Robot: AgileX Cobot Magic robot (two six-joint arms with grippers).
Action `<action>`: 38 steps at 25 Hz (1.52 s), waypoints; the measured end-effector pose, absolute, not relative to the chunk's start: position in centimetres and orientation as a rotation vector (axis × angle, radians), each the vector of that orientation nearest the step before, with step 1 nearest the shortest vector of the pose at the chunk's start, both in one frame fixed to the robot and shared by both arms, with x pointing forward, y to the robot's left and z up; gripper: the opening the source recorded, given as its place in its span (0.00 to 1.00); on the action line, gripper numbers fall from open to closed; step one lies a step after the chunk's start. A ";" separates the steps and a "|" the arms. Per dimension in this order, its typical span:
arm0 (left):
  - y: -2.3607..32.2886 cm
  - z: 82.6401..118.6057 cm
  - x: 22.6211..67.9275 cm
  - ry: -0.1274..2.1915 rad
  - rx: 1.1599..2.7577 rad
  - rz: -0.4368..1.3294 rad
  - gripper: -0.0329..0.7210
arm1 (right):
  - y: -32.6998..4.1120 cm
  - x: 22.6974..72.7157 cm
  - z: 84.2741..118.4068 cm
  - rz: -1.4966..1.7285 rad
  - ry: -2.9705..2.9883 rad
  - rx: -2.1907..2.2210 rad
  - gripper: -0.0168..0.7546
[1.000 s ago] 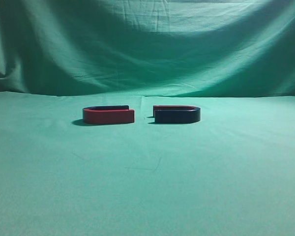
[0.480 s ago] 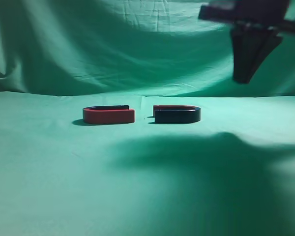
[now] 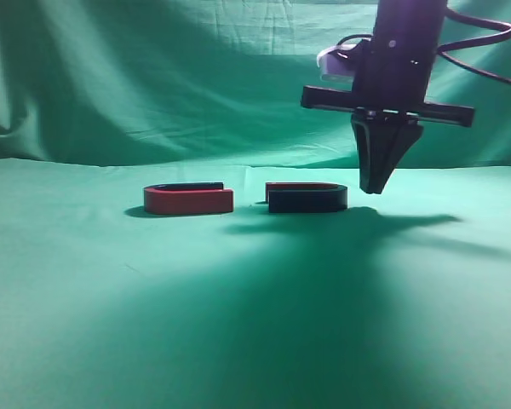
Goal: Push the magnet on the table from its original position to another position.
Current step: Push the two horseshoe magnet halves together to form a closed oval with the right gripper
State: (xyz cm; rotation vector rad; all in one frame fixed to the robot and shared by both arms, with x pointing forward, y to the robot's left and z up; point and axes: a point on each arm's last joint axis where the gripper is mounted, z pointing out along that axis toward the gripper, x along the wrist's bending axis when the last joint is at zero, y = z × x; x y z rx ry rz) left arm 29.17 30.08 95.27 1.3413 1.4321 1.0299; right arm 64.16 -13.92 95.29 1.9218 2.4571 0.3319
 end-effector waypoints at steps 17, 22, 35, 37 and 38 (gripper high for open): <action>30.1 95.3 29.2 1.432 1.341 1.030 0.57 | -9.9 64.5 94.9 0.425 2.479 1.837 0.02; 30.1 95.3 29.2 1.432 1.341 1.030 0.57 | -9.6 65.1 95.9 0.478 2.457 1.821 0.02; 30.1 95.3 29.2 1.432 1.341 1.030 0.57 | -9.6 65.0 94.5 0.397 2.482 1.859 0.02; 30.1 95.3 29.2 1.432 1.341 1.030 0.57 | -9.4 65.0 94.4 0.400 2.484 1.847 0.02; 30.1 95.3 29.2 1.432 1.341 1.030 0.57 | -9.3 64.9 94.4 0.403 2.485 1.844 0.02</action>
